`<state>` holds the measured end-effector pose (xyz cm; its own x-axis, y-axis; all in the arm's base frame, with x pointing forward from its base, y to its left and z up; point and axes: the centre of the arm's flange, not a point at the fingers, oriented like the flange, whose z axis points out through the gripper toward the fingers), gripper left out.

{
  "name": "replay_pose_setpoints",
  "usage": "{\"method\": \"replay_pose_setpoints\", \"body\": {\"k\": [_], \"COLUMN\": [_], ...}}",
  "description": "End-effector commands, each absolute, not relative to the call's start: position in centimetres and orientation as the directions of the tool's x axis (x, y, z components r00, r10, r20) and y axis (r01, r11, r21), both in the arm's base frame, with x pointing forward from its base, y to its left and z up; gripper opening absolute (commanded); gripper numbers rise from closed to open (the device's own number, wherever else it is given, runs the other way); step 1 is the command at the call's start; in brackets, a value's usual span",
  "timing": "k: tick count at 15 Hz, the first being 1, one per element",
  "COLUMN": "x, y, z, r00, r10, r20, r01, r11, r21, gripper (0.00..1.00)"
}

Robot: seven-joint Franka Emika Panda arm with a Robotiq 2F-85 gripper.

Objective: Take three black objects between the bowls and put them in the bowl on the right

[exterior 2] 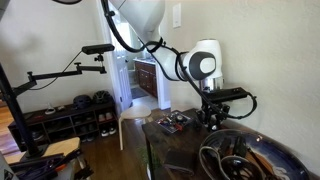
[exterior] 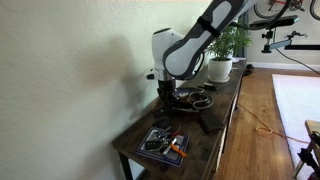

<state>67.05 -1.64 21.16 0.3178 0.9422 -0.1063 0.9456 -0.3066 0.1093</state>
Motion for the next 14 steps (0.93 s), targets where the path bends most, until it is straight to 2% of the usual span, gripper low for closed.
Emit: {"method": "replay_pose_setpoints", "body": {"k": [1,14], "x": [63.3,59.2], "y": [-2.6,-7.3], "z": [24.0,25.9], "r00": [0.378,0.571], "r10": [0.918,0.806], "r20": [-0.121,-0.156], "r01": [0.919,0.819], "r11": [-0.357,-0.543], "r21": [0.169,0.186], "gripper": [0.17,0.17]}}
